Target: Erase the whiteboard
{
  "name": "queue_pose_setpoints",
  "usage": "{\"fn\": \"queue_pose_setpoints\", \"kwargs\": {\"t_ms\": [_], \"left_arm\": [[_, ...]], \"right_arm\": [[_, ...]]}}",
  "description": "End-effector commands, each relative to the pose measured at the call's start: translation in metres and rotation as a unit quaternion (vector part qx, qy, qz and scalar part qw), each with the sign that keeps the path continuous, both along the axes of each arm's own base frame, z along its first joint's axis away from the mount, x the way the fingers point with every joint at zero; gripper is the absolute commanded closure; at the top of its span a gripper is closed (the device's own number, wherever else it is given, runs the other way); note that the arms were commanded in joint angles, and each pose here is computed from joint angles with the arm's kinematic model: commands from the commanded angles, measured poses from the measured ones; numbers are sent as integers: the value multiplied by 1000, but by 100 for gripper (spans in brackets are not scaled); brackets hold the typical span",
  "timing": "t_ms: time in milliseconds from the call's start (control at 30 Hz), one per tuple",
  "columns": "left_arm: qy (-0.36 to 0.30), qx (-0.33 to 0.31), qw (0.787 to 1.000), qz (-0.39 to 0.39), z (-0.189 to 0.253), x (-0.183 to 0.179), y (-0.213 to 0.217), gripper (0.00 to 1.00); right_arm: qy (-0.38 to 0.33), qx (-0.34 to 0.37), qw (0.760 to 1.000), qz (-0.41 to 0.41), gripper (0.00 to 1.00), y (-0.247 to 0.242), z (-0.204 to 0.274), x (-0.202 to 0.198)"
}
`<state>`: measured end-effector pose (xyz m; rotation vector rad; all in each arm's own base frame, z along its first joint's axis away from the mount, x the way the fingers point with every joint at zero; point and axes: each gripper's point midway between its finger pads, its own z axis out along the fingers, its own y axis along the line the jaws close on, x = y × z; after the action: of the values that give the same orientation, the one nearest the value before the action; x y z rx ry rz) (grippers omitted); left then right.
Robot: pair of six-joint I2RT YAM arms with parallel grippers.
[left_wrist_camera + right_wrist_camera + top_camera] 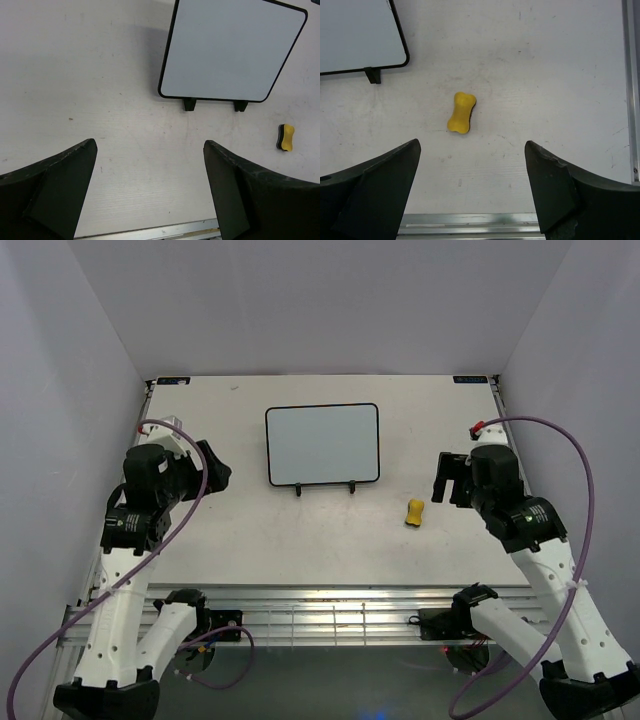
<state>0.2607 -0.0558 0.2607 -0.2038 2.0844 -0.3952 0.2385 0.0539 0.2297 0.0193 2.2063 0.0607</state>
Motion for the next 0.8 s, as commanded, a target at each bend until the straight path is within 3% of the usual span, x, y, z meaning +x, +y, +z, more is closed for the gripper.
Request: {"fn": "queue_pose_setpoints", "kwargs": {"t_ms": [0, 333, 767], "left_arm": [[-32, 41, 998, 24, 16, -6, 14, 2], [-52, 39, 998, 21, 15, -18, 11, 2], [-59, 44, 996, 40, 5, -30, 19, 2]], "right_arm": [[4, -13, 1000, -8, 10, -11, 14, -15], [-38, -11, 999, -16, 10, -27, 35, -43], [-52, -6, 998, -28, 10, -32, 37, -47]]}}
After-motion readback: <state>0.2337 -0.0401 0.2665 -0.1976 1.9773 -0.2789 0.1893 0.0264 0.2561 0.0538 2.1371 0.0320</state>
